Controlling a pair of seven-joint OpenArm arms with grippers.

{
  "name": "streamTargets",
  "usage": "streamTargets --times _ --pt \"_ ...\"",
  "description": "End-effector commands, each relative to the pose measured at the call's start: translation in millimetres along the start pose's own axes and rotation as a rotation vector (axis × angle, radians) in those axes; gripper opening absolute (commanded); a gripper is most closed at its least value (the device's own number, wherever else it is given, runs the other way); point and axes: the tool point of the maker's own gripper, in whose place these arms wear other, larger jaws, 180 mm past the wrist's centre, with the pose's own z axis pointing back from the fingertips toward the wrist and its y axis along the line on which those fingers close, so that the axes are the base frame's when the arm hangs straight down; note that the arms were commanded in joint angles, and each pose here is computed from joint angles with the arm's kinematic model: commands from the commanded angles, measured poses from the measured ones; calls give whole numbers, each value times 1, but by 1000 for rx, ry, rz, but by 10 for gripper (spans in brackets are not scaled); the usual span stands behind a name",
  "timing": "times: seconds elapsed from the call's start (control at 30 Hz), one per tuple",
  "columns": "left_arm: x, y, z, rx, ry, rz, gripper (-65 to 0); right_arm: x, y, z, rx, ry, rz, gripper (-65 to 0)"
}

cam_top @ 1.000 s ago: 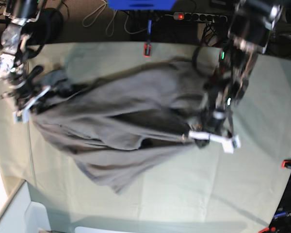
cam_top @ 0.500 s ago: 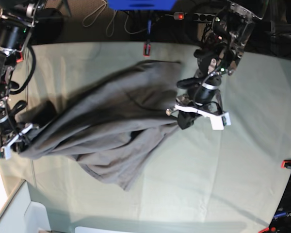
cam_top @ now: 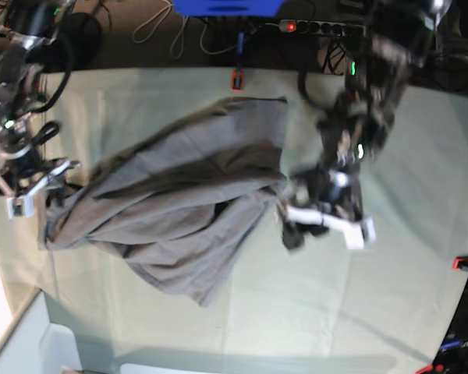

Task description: Layout the t-shirt on the table in an organized manner, then fold the t-shirt properly

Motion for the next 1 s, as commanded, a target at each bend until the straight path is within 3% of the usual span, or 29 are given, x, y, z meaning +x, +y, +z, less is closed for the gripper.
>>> streamTargets --times 0.0,0.17,0.3,0.53,0.8,0.87,0.97 --pt "8 -18 -13 -32 -23 -1 -301 19 3 5 0 -68 -3 -271" --pt "-10 -40 -80 18 65 -48 -299 12 41 31 33 -82 -54 -272" --pt "-36 -57 -112 67 157 -106 -298 8 56 48 40 -83 -77 -272" --pt "-68 -63 -125 139 250 -120 -298 -2 63 67 43 -63 -72 -272" --pt "-86 -26 -118 226 303 -139 -306 -12 64 75 44 -38 -66 -273" --pt "-91 -16 -116 249 317 -144 -359 -12 64 75 44 -36 -66 -273" --pt "-97 -23 -117 184 334 -136 -550 -12 64 75 44 -36 -67 -273"
